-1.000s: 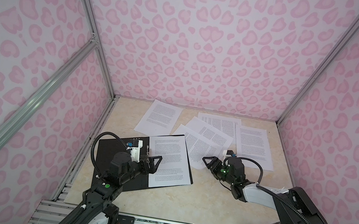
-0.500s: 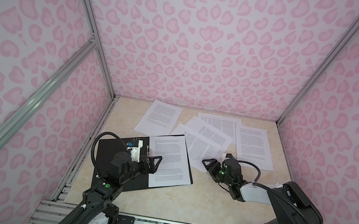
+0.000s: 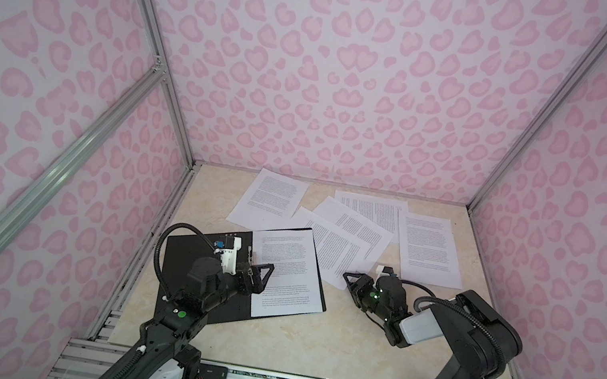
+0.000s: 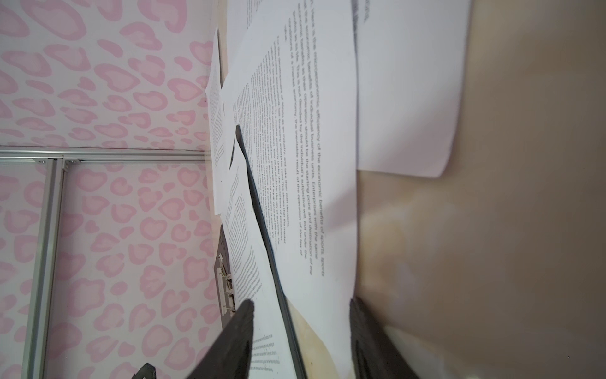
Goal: Put the files into the folder
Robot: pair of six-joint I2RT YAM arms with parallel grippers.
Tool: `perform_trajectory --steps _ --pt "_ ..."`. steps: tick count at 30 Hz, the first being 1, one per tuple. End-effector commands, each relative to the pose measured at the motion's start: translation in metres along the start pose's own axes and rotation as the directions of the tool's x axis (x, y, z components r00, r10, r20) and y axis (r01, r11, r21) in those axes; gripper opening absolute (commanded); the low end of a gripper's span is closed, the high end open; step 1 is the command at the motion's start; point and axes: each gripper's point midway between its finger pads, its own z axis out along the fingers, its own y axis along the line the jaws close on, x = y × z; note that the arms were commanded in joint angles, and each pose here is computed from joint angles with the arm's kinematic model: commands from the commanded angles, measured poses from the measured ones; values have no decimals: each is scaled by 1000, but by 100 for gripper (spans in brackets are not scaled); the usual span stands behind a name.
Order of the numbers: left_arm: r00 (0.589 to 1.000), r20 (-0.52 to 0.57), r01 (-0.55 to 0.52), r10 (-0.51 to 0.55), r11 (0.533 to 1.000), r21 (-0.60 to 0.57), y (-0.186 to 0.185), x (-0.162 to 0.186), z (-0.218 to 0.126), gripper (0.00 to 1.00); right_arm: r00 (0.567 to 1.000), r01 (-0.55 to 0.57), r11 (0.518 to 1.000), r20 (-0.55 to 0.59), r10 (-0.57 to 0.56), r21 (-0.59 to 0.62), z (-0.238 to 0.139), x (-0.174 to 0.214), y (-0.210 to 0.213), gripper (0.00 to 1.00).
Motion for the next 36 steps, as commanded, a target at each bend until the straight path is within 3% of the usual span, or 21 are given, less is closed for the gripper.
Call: perform_trajectory --steps 1,10,20,30,32,36 --pt "999 35 -14 13 1000 15 -6 -10 -1 97 999 -26 999 43 27 -26 0 -7 2 48" --pt "999 34 -15 14 1000 12 -5 -10 0 97 999 46 981 6 -46 -189 16 -5 44 47" --pt "999 33 -15 14 1000 7 -4 -10 0 97 992 128 985 -25 -126 117 26 -5 -3 53" --pt "999 31 -15 15 1000 2 -3 -9 0 97 988 157 975 -36 -153 159 36 -5 5 52" --pt "999 34 -16 16 1000 1 -3 -10 0 97 979 203 960 -40 -199 191 36 -9 6 52" --pt "999 34 -17 16 1000 5 -4 -10 0 97 937 341 883 -41 -347 321 28 -35 11 59"
